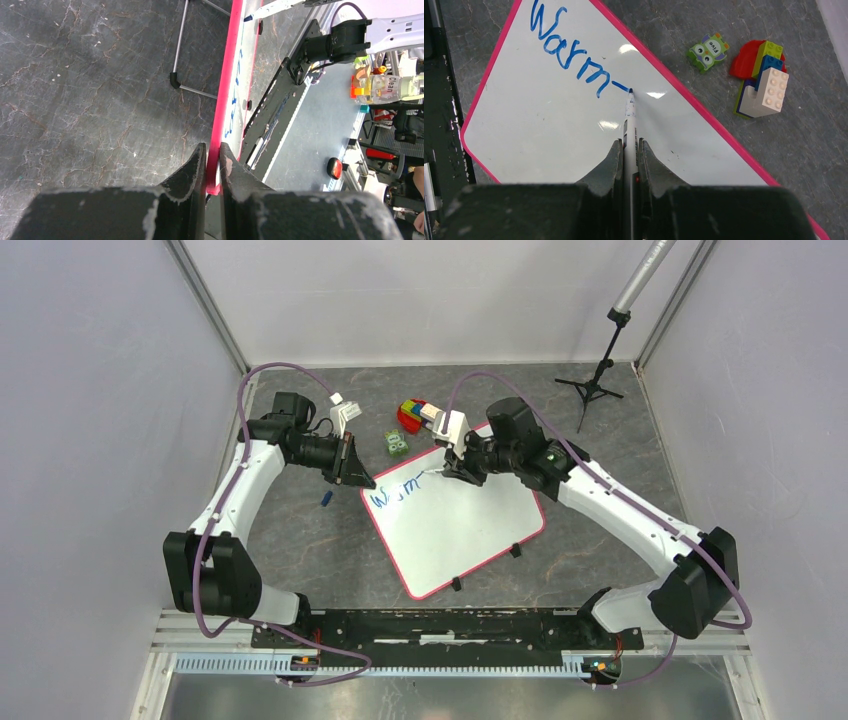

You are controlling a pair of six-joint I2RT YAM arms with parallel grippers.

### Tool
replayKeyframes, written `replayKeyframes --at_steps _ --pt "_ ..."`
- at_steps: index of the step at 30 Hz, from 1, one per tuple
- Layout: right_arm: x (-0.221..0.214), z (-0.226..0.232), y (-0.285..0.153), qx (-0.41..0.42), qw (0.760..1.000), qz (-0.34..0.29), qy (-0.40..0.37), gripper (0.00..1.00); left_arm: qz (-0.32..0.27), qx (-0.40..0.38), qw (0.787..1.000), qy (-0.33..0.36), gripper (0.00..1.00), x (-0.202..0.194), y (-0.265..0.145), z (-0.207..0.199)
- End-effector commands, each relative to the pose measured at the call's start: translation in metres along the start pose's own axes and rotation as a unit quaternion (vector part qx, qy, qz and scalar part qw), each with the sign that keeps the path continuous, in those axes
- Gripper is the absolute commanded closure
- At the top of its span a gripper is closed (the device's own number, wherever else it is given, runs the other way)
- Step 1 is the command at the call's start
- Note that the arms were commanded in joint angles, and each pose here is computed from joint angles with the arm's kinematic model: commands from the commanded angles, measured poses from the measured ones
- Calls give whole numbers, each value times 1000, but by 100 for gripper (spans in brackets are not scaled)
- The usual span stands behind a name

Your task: Write a sentence on the whiteboard

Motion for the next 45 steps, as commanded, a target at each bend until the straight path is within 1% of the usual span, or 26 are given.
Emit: replayKeyframes --at_steps 1,12,24,34,39,45 --pt "30 -2 -12 -9 999 -47 -22 100 -5 16 999 29 98 3 -3 1" --pt "31 -7 -1 -5 999 -39 -21 100 -5 17 999 30 98 2 -3 1" --pt "6 2 3 5 1000 -11 -8 100 -4 19 999 29 98 3 -3 2" --pt "-8 12 -3 13 1000 0 -4 100 -4 17 999 29 98 3 -3 2" --pt "-9 12 -7 9 1000 4 -9 100 -4 17 999 30 98 3 -3 2" --pt "4 5 -12 -16 1000 1 -26 100 -4 17 999 31 98 3 -3 1"
Point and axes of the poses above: each gripper's point midway between its finger pads, its own y axis out along the fingers, its own z axis along the line the jaws close on, x = y × z, the point moved 9 cm from there along -y, back along the fingers, and after that the axes turned 9 degrees about y, right-handed, at the moved point
